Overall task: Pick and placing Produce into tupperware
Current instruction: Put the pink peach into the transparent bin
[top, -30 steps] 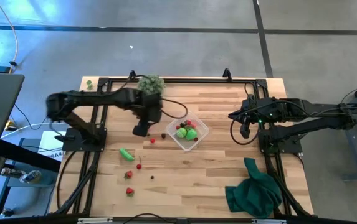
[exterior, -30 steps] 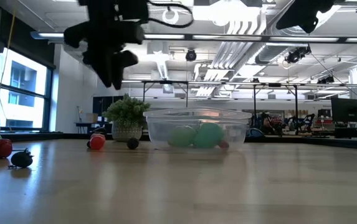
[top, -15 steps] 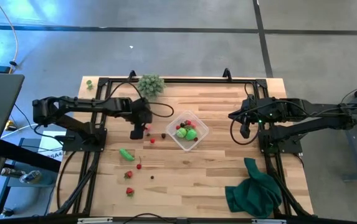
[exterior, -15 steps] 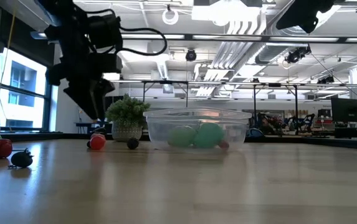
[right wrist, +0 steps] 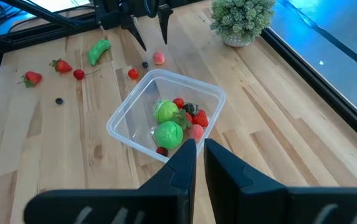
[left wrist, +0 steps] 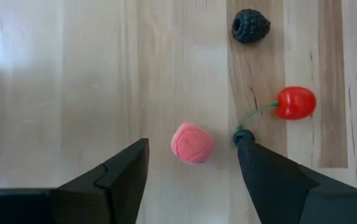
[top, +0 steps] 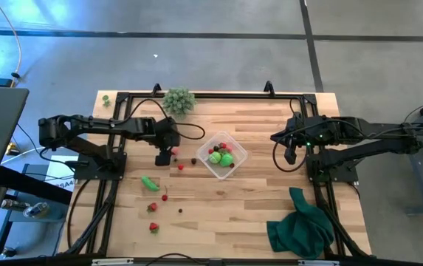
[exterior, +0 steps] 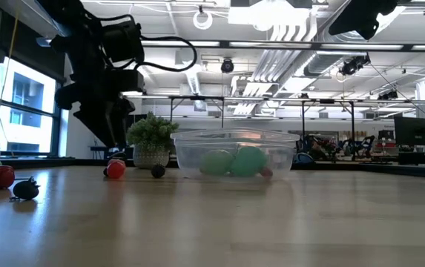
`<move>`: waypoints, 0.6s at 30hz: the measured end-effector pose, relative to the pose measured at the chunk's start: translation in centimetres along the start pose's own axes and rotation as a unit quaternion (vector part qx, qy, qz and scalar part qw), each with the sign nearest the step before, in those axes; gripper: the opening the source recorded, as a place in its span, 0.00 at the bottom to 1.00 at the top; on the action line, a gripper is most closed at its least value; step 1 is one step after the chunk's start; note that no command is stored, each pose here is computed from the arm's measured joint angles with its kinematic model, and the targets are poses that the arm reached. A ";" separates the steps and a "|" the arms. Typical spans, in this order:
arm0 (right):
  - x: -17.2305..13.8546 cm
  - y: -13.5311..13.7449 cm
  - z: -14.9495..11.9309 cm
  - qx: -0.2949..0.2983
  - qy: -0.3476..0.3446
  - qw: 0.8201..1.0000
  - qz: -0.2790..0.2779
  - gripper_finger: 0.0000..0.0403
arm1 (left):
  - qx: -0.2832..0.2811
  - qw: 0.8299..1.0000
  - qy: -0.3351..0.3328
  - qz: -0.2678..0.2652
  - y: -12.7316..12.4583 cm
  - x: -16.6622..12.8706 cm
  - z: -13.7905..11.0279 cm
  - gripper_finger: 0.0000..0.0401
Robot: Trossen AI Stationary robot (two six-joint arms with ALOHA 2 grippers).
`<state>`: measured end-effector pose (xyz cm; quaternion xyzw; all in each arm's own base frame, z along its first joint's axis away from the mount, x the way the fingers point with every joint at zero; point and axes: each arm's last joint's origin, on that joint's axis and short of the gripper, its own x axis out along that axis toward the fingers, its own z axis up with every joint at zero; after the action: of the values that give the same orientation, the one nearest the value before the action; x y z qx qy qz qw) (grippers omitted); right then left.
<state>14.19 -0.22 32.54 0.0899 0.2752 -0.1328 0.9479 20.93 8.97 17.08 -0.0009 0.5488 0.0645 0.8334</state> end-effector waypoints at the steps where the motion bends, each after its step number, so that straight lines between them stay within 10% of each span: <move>1: 0.0 0.0 0.0 0.000 0.000 1.000 0.000 0.06 | 0.000 1.000 0.003 -0.001 0.0 0.2 0.0 0.60; 18: 0.0 0.0 0.0 0.000 0.000 1.000 0.000 0.06 | -0.003 0.999 0.043 -0.026 0.1 3.1 -0.1 0.59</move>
<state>14.19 -0.22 32.54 0.0899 0.2751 -0.1327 0.9479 22.02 9.38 14.19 -0.0200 0.5834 0.0445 0.8107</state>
